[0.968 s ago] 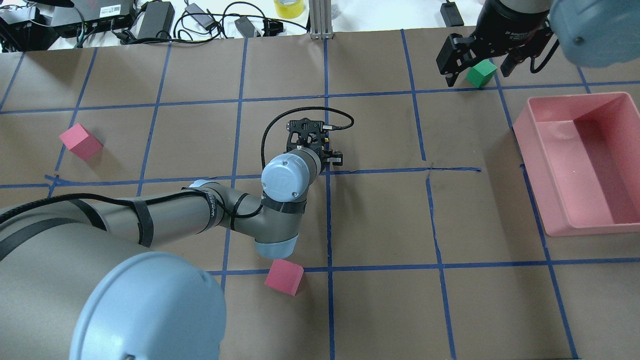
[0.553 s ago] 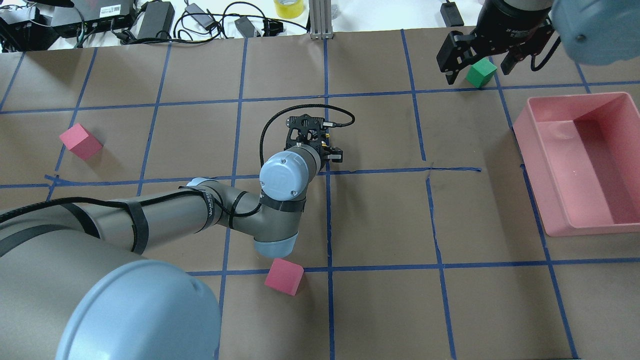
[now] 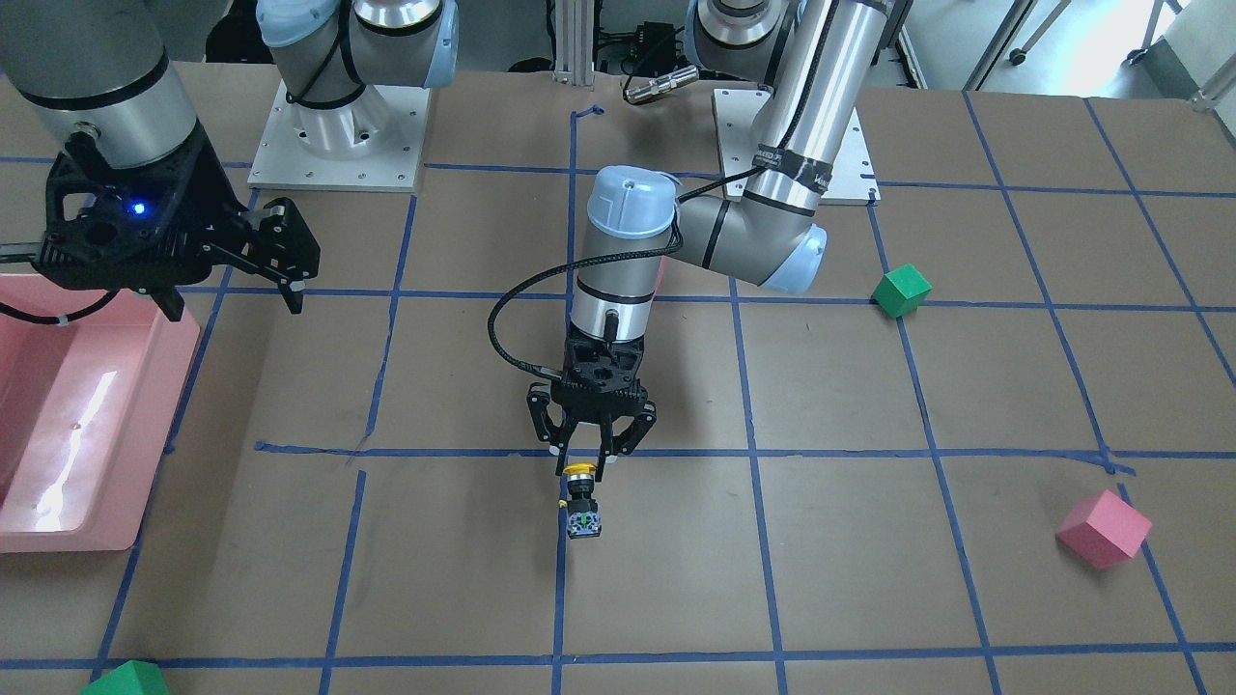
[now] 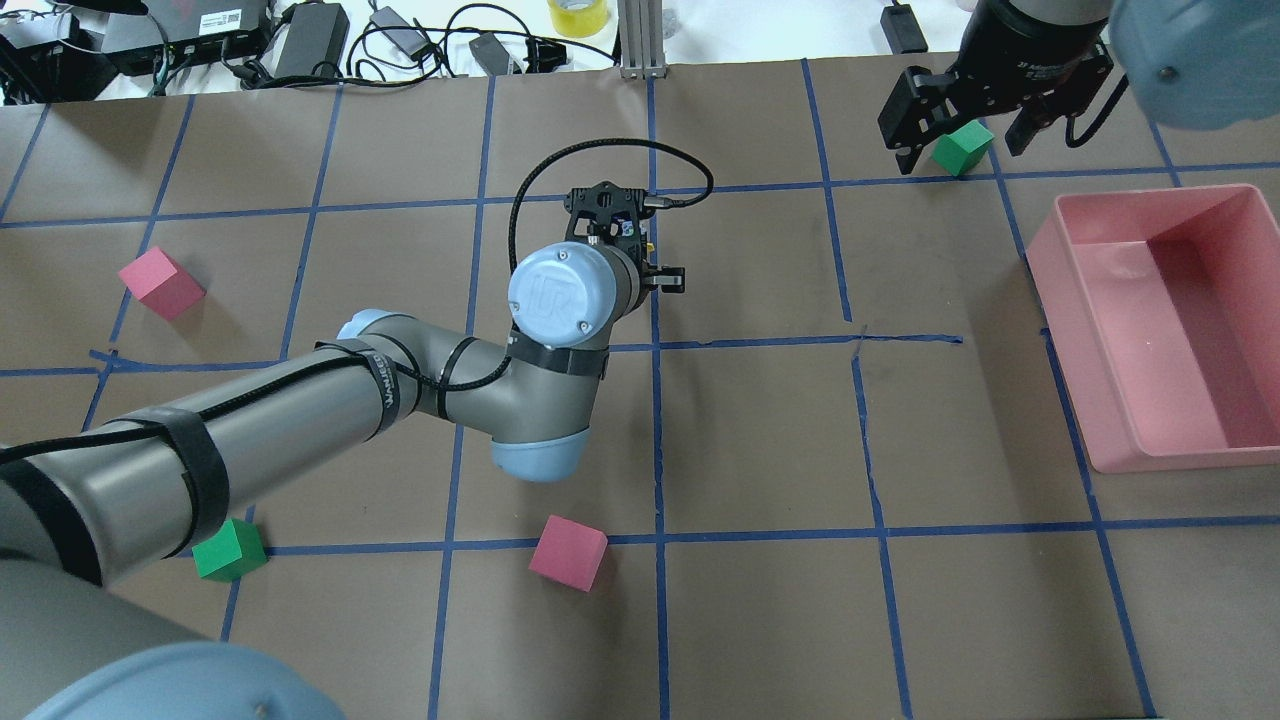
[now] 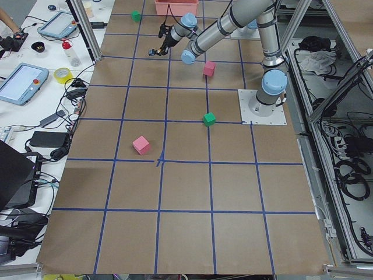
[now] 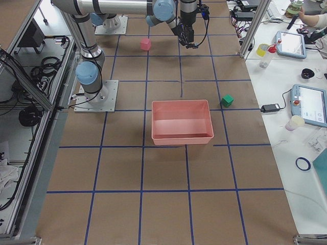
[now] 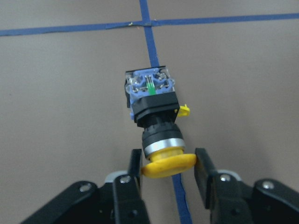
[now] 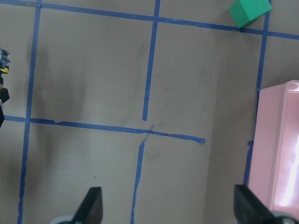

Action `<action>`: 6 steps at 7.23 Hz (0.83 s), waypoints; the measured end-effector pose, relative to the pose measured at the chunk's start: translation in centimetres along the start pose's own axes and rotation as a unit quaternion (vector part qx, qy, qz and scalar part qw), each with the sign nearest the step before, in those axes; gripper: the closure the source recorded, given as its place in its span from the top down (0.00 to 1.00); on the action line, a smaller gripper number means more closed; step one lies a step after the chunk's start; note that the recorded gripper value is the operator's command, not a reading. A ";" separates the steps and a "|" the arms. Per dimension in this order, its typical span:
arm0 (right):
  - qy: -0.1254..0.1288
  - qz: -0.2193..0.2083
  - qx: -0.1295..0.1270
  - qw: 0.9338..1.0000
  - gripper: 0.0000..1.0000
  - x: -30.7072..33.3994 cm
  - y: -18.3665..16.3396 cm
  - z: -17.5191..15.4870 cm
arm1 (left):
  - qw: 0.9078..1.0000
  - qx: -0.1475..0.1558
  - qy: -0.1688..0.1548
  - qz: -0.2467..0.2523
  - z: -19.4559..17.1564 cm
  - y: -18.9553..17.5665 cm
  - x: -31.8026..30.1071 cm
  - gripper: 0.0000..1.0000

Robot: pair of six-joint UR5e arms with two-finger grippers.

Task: Align button upright
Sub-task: 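Lift and rotate the button with the left gripper to stand cap-up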

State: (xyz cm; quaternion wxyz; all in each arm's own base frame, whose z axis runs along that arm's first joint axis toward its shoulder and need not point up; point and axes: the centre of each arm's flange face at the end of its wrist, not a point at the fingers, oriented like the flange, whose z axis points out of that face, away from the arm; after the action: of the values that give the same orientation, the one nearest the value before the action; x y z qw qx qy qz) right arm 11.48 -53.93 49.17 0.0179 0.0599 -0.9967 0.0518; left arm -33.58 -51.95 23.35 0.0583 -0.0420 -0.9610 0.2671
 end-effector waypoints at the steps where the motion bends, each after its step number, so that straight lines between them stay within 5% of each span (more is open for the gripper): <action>1: 0.002 0.002 0.001 1.000 1.00 0.1 0.1 -0.2 | 0.998 -0.054 -0.011 -0.007 -1.3 -2.3 0.6 0.12; 3: 0.001 0.004 0.007 1.000 1.00 0.0 0.5 -0.9 | 0.985 -0.170 -0.020 -0.020 -3.8 -5.1 1.8 0.12; 6: 0.002 0.004 0.012 1.000 1.00 -0.1 0.5 -1.0 | 0.946 -0.318 0.014 -0.060 -3.0 -4.4 0.3 0.11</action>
State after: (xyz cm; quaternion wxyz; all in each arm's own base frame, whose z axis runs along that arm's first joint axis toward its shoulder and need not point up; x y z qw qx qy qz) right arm 11.51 -53.37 50.08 0.0190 0.0556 -0.9962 0.0638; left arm -33.70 -54.16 28.26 0.0714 -0.0043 -0.9958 -0.0566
